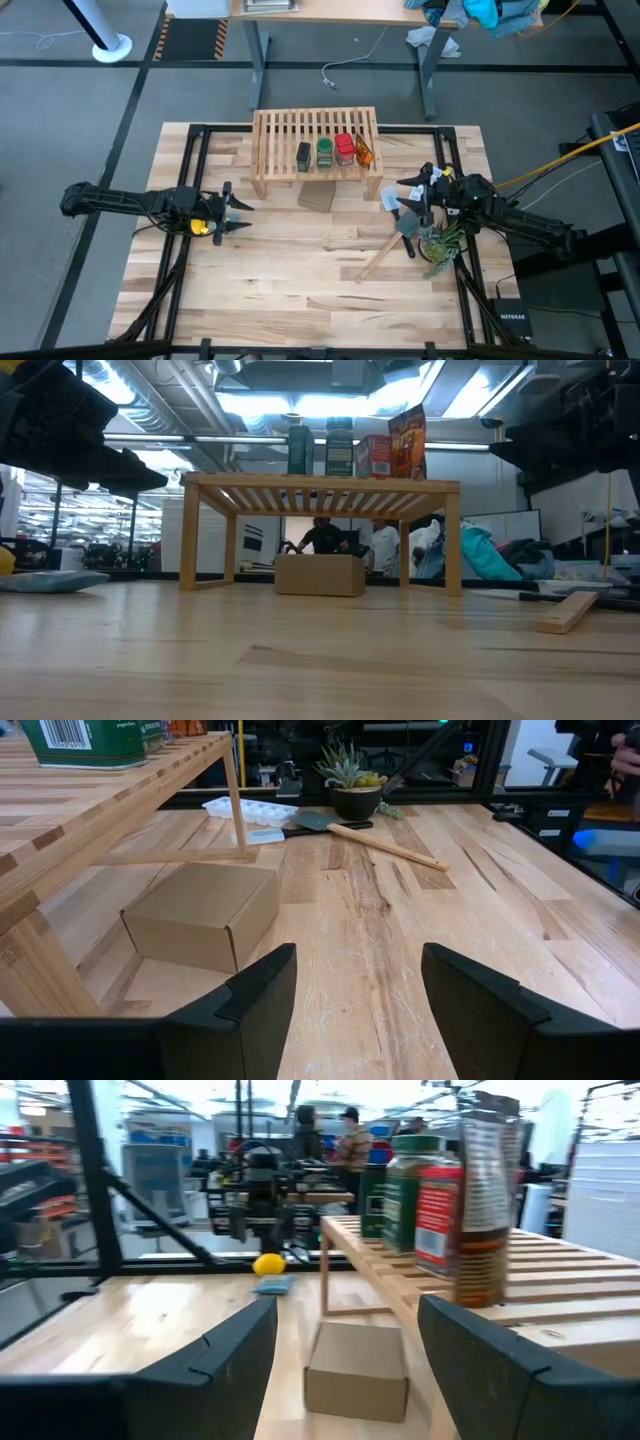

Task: Shelf spices
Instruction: Remove the black seasoning can from the shelf

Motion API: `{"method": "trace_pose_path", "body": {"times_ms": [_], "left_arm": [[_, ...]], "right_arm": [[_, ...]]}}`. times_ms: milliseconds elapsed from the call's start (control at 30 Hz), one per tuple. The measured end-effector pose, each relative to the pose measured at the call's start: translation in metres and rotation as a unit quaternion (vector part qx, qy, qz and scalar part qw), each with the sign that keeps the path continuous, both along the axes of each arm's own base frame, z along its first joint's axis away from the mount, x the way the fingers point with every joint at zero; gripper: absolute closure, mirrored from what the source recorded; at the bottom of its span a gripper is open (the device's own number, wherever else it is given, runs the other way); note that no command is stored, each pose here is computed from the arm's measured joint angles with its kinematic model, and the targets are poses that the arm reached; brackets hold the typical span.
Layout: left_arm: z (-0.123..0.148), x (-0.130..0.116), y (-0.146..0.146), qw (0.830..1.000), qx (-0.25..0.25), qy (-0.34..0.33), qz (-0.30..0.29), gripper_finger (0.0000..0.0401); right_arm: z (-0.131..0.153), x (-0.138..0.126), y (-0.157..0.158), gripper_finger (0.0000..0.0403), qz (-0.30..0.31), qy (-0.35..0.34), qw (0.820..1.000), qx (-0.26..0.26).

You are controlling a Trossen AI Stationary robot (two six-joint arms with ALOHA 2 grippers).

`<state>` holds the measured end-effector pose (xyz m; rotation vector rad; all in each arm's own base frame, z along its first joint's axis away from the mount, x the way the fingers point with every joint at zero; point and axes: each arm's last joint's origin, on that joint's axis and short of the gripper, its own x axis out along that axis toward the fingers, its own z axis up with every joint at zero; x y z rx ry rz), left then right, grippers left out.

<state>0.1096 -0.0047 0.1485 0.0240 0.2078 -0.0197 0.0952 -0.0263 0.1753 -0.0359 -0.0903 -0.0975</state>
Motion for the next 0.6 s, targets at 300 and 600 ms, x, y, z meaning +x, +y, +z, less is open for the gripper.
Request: {"method": "trace_pose_path", "body": {"times_ms": [300, 600], "left_arm": [[-0.0001, -0.0001, -0.0014, 1.000, 0.004, 0.001, -0.026, 0.0191], [-0.0001, -0.0001, -0.0014, 1.000, 0.000, 0.001, -0.025, 0.0191]], "right_arm": [[-0.0005, 0.0000, -0.0002, 0.0152, -0.003, 0.003, 1.000, 0.001], [-0.0005, 0.0000, -0.0002, 0.0152, -0.003, 0.003, 1.000, 0.001]]}}
